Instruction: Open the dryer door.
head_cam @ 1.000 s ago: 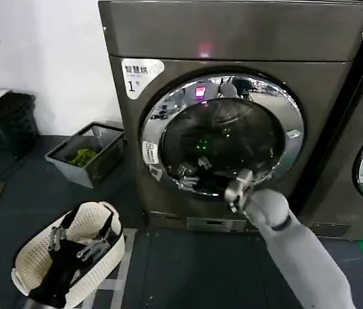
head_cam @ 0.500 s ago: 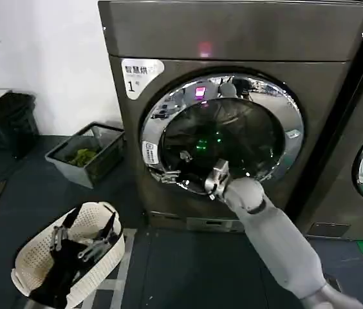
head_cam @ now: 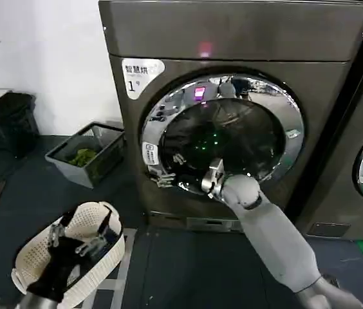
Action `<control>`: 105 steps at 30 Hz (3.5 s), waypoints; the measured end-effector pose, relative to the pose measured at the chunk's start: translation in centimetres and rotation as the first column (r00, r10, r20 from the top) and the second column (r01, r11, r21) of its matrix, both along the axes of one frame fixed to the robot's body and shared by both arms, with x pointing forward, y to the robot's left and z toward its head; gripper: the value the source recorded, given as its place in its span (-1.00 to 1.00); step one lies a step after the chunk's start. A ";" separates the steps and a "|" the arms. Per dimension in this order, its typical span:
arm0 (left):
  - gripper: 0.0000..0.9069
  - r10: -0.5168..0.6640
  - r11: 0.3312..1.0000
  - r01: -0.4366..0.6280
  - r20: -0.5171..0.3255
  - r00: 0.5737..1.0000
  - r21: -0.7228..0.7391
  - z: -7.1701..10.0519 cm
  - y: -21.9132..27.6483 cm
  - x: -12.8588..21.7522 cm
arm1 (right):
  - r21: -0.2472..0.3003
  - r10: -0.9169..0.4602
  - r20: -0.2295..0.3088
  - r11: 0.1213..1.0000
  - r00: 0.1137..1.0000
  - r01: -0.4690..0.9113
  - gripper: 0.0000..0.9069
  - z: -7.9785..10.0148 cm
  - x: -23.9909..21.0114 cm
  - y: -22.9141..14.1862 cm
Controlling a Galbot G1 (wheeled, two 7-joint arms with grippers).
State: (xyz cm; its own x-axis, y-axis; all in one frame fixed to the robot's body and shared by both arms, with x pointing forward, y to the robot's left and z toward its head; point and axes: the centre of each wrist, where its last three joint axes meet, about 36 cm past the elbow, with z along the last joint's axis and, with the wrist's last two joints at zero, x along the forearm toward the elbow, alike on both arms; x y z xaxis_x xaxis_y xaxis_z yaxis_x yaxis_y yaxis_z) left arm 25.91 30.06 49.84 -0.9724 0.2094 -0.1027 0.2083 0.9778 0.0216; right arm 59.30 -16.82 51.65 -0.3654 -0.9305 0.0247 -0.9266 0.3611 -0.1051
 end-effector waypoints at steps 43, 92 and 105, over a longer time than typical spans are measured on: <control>1.00 -0.422 0.904 0.418 -0.024 0.907 -0.083 -5.9 4.5 18.9 | -0.049 0.474 -0.027 0.879 0.880 -0.475 1.00 -2.0 -10.7 -13.4; 1.00 -0.915 0.400 0.915 0.029 0.402 -0.054 -5.0 -24.8 24.2 | 0.177 -0.905 0.274 -0.286 -0.326 0.942 1.00 1.3 -43.6 -42.1; 1.00 -0.948 0.316 0.949 0.041 0.316 -0.002 -4.0 -31.8 24.5 | 0.207 -0.795 0.362 -0.441 -0.487 0.873 1.00 4.3 -48.8 -40.9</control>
State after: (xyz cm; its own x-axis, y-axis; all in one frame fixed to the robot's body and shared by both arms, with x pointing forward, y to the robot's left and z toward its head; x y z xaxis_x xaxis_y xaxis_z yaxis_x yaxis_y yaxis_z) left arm 50.39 -1.70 45.82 -0.1077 0.9839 -0.1429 0.9932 0.1127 0.0280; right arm 10.53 -57.77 55.98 -0.6349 0.7110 -0.3024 0.7672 0.5337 -0.3557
